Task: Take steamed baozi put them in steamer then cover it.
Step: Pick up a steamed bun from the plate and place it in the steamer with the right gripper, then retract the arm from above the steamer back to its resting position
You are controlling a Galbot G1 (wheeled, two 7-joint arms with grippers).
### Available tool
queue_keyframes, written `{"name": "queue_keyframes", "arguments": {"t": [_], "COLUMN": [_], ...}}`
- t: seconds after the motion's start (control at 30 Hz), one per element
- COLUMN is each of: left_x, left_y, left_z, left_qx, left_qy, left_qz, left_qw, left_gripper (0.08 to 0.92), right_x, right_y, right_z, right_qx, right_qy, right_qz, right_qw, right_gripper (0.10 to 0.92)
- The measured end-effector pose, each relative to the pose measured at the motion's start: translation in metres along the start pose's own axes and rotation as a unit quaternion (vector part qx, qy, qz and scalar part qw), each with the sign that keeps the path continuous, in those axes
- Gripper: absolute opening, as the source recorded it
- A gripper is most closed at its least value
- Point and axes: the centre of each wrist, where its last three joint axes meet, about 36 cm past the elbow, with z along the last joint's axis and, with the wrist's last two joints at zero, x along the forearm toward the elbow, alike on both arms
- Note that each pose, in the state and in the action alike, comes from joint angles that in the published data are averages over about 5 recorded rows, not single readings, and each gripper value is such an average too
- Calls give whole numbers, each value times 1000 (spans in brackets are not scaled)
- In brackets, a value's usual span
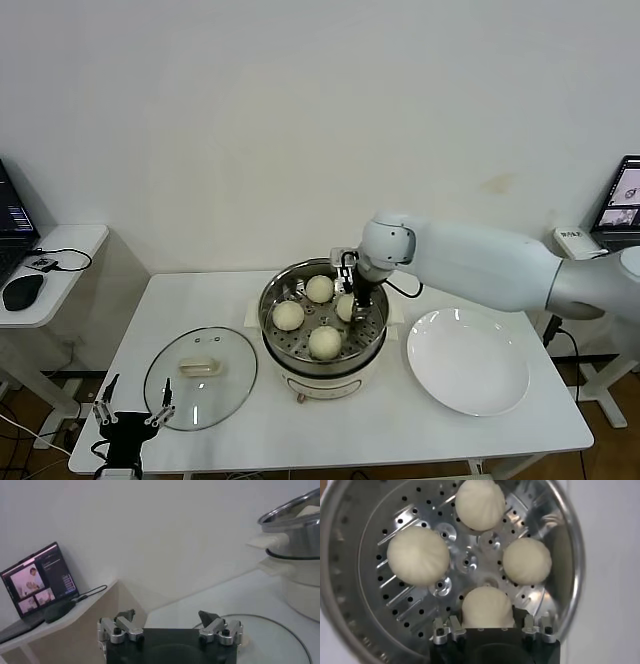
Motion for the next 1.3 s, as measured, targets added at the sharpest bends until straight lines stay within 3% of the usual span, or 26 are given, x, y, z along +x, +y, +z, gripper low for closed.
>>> {"name": "queue_keyframes", "arguments": {"t": [0.13, 0.4, 0.73, 1.0, 1.3], "left_x": [0, -2, -5, -8, -14], "left_y": [0, 1, 0, -4, -7], "left_z": [0, -1, -2, 1, 9], "left_qx": [0, 1, 4, 4, -17], "left_qy": [0, -3, -8, -16, -25], "left_qz": [0, -1, -1, -3, -8], "left_qw": [1000, 1000, 1000, 1000, 999], "left_gripper": [823, 823, 823, 823, 823], "right_x": [9, 55, 76, 54, 11], "right_y": [-2, 0, 57, 115, 178], "right_z": [0, 16, 73, 119, 148], "right_qx": [-4, -24, -78, -140, -211], "right_qy": [-8, -44, -163, -292, -424], "right_qz": [7, 47, 150, 281, 403], "right_qw": [1000, 998, 972, 904, 783], "right_gripper": [806, 823, 823, 823, 823]}}
